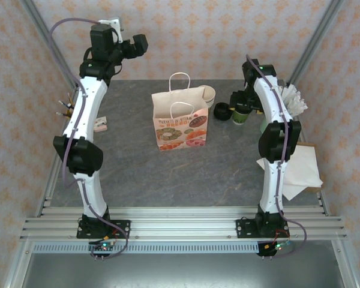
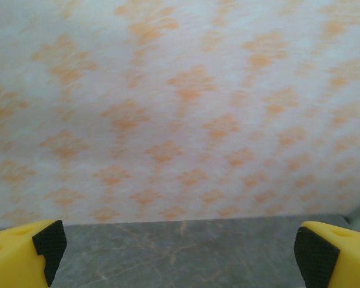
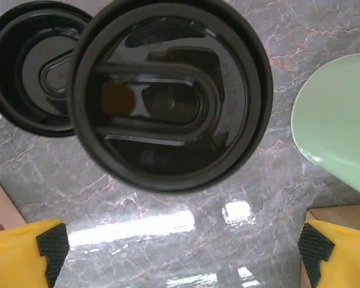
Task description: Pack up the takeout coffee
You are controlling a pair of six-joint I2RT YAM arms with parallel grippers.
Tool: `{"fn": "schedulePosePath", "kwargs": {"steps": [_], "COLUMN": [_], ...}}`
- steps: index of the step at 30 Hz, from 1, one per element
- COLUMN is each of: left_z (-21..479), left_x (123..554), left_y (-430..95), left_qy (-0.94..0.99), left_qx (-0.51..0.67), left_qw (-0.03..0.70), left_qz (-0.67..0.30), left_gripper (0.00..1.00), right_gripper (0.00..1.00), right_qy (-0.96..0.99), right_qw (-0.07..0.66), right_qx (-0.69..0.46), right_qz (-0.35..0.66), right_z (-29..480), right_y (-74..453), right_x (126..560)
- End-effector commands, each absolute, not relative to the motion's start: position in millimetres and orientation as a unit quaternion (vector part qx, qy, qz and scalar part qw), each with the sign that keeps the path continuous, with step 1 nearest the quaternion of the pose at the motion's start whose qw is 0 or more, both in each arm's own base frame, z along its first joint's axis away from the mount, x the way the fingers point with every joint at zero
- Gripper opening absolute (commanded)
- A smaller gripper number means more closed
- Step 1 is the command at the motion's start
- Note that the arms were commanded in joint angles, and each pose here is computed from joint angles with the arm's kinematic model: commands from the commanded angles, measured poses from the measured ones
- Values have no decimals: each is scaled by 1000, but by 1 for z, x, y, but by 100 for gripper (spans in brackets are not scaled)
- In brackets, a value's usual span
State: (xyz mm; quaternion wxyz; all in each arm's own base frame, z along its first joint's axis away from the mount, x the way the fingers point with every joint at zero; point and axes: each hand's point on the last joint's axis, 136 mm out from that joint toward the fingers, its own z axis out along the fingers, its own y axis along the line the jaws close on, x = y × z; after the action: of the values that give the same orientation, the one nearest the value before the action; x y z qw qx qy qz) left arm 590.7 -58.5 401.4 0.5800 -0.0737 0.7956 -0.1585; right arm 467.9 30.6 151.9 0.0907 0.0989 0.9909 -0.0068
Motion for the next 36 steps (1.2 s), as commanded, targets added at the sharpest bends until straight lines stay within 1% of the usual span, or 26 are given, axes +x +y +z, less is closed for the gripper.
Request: {"fn": "schedulePosePath", "kwargs": {"steps": [1,10,13,21,27,36], "left_z": [390,375,376,371,368,362], "left_x": [598,598,599,599,600,598], "left_y": [-19,14,14,17,16,19], "left_qy": [793,789,790,792,795,798], "left_qx": [-180,-232,-224,-225,-221,-229], "left_qw": [576,569,571,568,564,557], "left_qz": [-86,-7,1,9,8,17], "left_gripper": [100,100,100,100,100,100], "right_gripper": [100,100,100,99,99,99], "right_qy": [990,990,989,989,988,990], "right_qw": [103,106,108,109,111,100], "right_qx": [93,91,93,101,101,96], "right_qz": [11,19,29,15,29,-10], "right_z": [153,137,134,128,129,119], "right_y": [28,25,29,24,28,16], "right_x": [480,499,504,506,509,507]}}
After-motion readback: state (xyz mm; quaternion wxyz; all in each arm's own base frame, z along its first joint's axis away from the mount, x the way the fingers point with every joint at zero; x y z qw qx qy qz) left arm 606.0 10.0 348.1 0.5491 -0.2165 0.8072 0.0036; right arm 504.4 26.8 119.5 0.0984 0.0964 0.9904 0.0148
